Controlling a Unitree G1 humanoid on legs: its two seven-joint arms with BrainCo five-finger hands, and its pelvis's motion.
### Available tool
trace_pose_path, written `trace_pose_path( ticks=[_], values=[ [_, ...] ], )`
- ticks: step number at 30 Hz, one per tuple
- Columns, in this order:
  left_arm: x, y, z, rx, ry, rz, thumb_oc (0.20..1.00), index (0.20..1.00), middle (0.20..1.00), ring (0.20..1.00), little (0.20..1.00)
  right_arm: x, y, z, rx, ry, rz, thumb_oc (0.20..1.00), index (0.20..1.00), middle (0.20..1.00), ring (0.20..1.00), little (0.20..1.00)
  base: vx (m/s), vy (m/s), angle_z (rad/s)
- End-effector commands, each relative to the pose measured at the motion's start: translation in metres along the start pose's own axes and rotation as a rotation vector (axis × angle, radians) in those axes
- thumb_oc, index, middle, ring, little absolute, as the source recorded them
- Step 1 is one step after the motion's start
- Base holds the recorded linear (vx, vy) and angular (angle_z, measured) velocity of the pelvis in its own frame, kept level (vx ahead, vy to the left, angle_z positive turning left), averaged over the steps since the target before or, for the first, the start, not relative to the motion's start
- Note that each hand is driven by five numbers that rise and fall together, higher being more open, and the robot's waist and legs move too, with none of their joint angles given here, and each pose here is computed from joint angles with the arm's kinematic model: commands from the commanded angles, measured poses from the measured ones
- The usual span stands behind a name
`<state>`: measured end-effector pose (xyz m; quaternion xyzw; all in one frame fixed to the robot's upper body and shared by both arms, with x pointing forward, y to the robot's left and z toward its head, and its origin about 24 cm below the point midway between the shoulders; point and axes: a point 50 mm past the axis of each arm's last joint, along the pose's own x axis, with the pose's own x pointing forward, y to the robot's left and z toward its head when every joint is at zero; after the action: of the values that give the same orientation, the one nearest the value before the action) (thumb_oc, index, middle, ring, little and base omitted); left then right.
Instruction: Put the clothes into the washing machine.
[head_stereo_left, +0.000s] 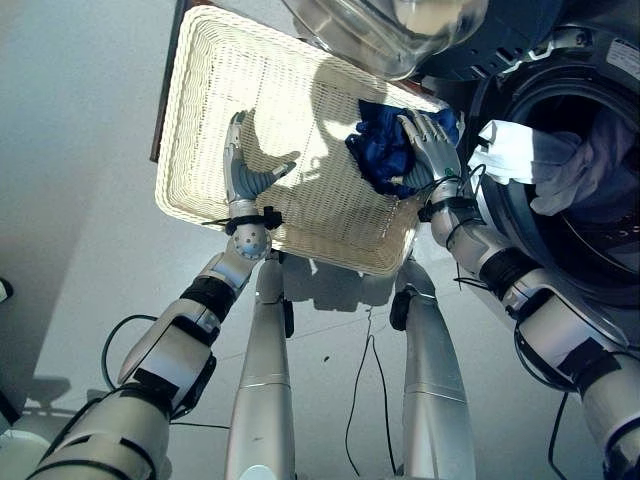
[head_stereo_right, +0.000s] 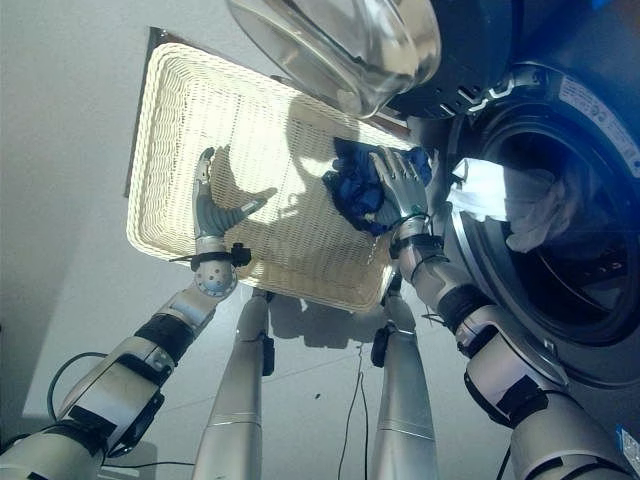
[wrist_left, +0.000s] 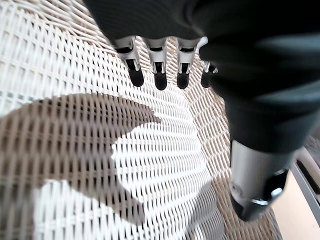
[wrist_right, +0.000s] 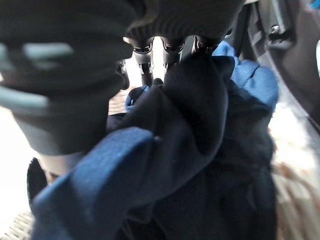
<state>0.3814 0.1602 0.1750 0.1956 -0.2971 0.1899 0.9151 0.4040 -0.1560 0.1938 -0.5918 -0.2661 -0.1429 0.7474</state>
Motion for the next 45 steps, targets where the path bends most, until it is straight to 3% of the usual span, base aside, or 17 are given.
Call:
trace_pose_path(
  ticks=[1, 4, 11, 12, 13, 34, 37, 38, 39, 40, 41, 42, 43, 44, 45],
  values=[
    [0.011, -0.002, 0.019, -0.090, -0.063, 0.037, 1.000, 1.000, 1.000, 1.000, 1.000, 0.002, -0.007, -0.015, -0.050, 0.064, -0.005, 1.000, 1.000, 1.000, 1.000, 1.000, 0.01, -0.035, 0.05],
    [0.015, -0.004, 0.023, -0.091, -0.074, 0.027, 1.000, 1.000, 1.000, 1.000, 1.000, 0.008, -0.013, -0.029, -0.168, 0.131, -0.009, 1.000, 1.000, 1.000, 1.000, 1.000, 0.01, -0.027, 0.08],
    [0.015, -0.007, 0.026, -0.106, -0.077, 0.020, 1.000, 1.000, 1.000, 1.000, 1.000, 0.008, -0.009, -0.045, -0.421, 0.174, 0.172, 1.000, 1.000, 1.000, 1.000, 1.000, 0.01, -0.002, 0.06],
    [0.015, -0.008, 0.027, -0.107, -0.079, 0.018, 1.000, 1.000, 1.000, 1.000, 1.000, 0.008, -0.008, -0.045, -0.439, 0.166, 0.189, 0.482, 0.482, 0.482, 0.482, 0.482, 0.00, 0.000, 0.00],
    [0.015, -0.008, 0.027, -0.107, -0.080, 0.017, 1.000, 1.000, 1.000, 1.000, 1.000, 0.008, -0.008, -0.044, -0.445, 0.164, 0.198, 0.200, 0.200, 0.200, 0.200, 0.200, 0.00, 0.000, 0.00],
    [0.012, -0.008, 0.025, -0.120, -0.069, 0.026, 1.000, 1.000, 1.000, 1.000, 1.000, 0.000, 0.001, -0.047, -0.417, 0.182, 0.252, 0.200, 0.200, 0.200, 0.200, 0.200, 0.00, 0.000, 0.00],
    [0.011, -0.008, 0.026, -0.125, -0.066, 0.030, 1.000, 1.000, 1.000, 1.000, 1.000, -0.003, 0.006, -0.046, -0.170, 0.266, 0.271, 0.200, 0.200, 0.200, 0.200, 0.200, 0.00, 0.000, 0.00],
    [0.011, -0.008, 0.026, -0.128, -0.064, 0.033, 1.000, 1.000, 1.000, 1.000, 1.000, -0.004, 0.009, -0.043, 0.052, 0.334, 0.265, 0.200, 0.200, 0.200, 0.200, 0.200, 0.00, 0.000, 0.00],
    [0.011, -0.007, 0.026, -0.128, -0.063, 0.035, 1.000, 1.000, 1.000, 1.000, 1.000, -0.004, 0.010, -0.041, 0.122, 0.347, 0.274, 0.200, 0.200, 0.200, 0.200, 0.200, 0.00, 0.000, 0.00],
    [0.011, -0.003, 0.024, -0.132, -0.059, 0.041, 1.000, 1.000, 1.000, 1.000, 1.000, -0.003, 0.013, -0.031, 0.451, 0.393, 0.286, 0.200, 0.200, 0.200, 0.200, 0.200, 0.00, 0.000, 0.00],
    [0.011, -0.003, 0.024, -0.132, -0.058, 0.041, 1.000, 1.000, 1.000, 1.000, 1.000, -0.004, 0.013, -0.030, 0.496, 0.400, 0.289, 0.200, 0.200, 0.200, 0.200, 0.200, 0.00, 0.000, 0.00],
    [0.010, 0.002, 0.020, -0.133, -0.052, 0.048, 1.000, 1.000, 1.000, 1.000, 1.000, -0.006, 0.014, -0.023, 0.809, 0.419, 0.276, 0.200, 0.200, 0.200, 0.200, 0.200, 0.00, 0.000, 0.00],
    [0.009, 0.004, 0.019, -0.133, -0.049, 0.050, 1.000, 1.000, 1.000, 1.000, 1.000, -0.007, 0.014, -0.020, 0.885, 0.416, 0.282, 0.200, 0.200, 0.200, 0.200, 0.200, 0.00, 0.000, 0.00],
    [0.008, 0.009, 0.016, -0.130, -0.044, 0.056, 1.000, 1.000, 1.000, 1.000, 1.000, -0.010, 0.011, -0.017, 1.125, 0.404, 0.258, 0.200, 0.200, 0.200, 0.200, 0.200, 0.00, 0.000, 0.00],
    [0.007, 0.010, 0.015, -0.128, -0.042, 0.057, 1.000, 1.000, 1.000, 1.000, 1.000, -0.010, 0.010, -0.017, 1.175, 0.400, 0.243, 0.200, 0.200, 0.200, 0.200, 0.200, 0.00, 0.000, 0.00]
  ],
)
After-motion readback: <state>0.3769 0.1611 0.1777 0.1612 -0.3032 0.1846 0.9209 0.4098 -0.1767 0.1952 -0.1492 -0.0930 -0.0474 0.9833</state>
